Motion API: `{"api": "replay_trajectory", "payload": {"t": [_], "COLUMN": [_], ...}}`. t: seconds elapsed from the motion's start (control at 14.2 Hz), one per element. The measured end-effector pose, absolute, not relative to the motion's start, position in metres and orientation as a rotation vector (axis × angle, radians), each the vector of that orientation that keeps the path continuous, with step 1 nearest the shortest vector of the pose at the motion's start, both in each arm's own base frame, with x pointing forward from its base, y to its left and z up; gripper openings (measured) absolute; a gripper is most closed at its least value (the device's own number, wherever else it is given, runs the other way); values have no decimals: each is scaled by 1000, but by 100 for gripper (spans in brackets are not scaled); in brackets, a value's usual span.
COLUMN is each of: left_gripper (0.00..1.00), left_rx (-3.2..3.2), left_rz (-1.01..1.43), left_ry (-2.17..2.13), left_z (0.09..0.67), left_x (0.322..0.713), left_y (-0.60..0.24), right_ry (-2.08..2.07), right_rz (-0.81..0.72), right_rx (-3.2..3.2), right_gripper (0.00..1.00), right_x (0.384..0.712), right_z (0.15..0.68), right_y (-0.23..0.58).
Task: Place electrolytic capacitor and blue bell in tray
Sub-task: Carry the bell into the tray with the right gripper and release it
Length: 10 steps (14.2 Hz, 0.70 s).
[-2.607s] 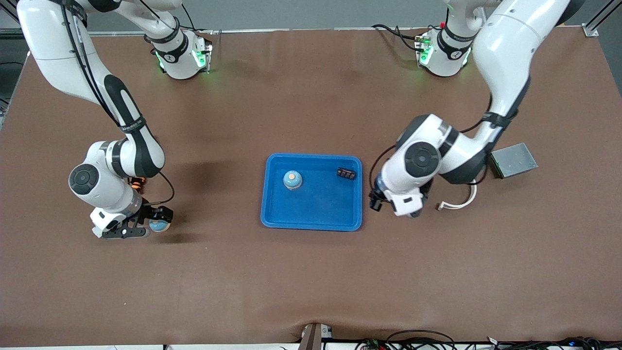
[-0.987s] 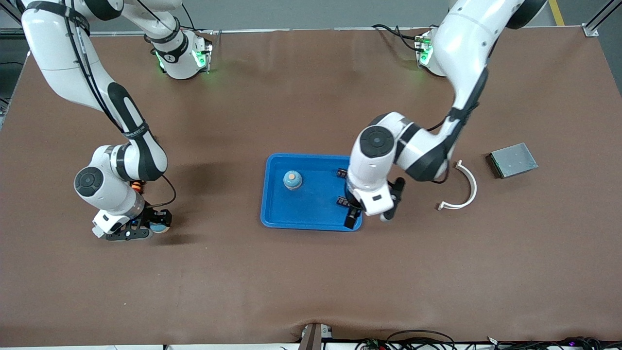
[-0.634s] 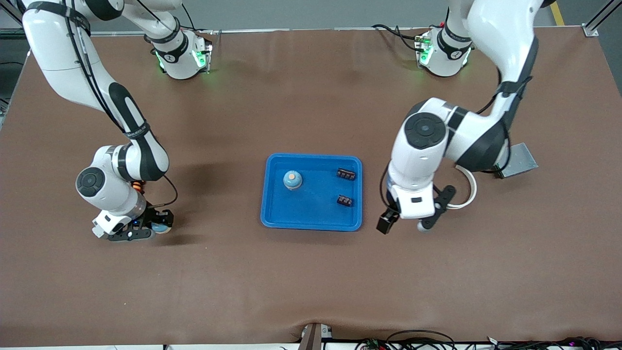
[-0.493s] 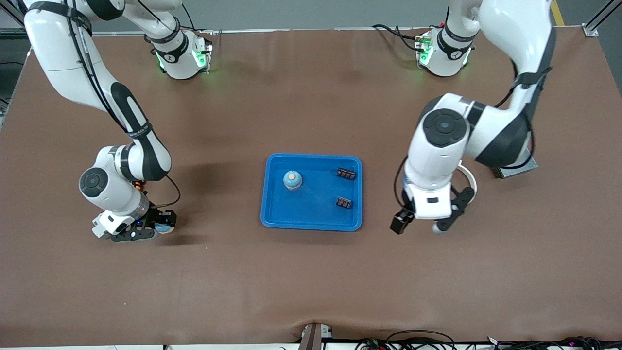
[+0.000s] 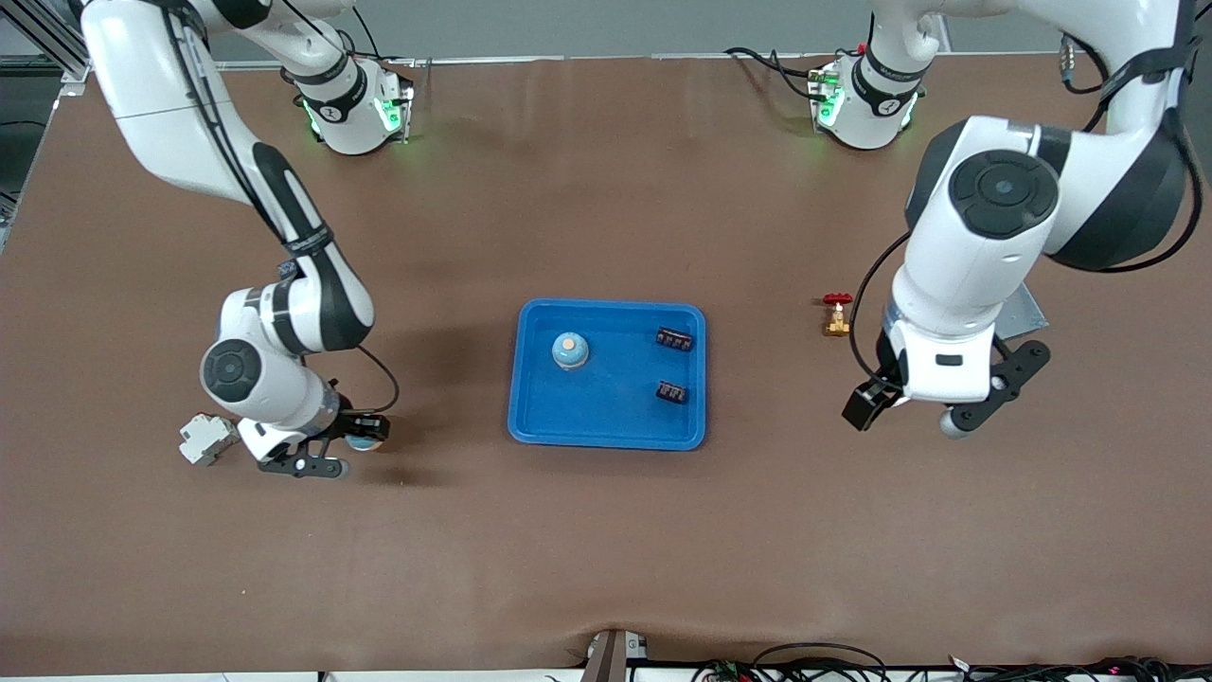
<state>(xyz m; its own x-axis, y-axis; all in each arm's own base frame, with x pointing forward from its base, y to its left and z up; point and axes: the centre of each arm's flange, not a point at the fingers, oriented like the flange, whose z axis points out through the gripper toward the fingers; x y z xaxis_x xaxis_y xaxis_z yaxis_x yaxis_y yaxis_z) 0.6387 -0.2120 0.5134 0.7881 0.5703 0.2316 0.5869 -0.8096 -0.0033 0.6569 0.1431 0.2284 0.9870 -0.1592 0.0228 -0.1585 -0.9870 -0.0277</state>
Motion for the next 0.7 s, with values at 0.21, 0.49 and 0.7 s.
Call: {"api": "replay_trajectory", "payload": {"t": [0.21,0.49,0.7], "left_gripper": [100,100,100], "left_rx": [-2941,-2978,-2989], "left_rz": [-300,-257,-205], "left_ry": [-879,-826,-764], "left_z": [542,570,588], "left_x": [633,623,607], "left_y": [-182,-154,-148], "right_ry": [442,624,722], "right_rz": [-63,-80,-71], "right_rx": [-3067,-3013,-2985], "right_gripper": [65,65,65], "right_x": [642,624,611], "right_z": [244,271,265], "right_y": [223,307,346]}}
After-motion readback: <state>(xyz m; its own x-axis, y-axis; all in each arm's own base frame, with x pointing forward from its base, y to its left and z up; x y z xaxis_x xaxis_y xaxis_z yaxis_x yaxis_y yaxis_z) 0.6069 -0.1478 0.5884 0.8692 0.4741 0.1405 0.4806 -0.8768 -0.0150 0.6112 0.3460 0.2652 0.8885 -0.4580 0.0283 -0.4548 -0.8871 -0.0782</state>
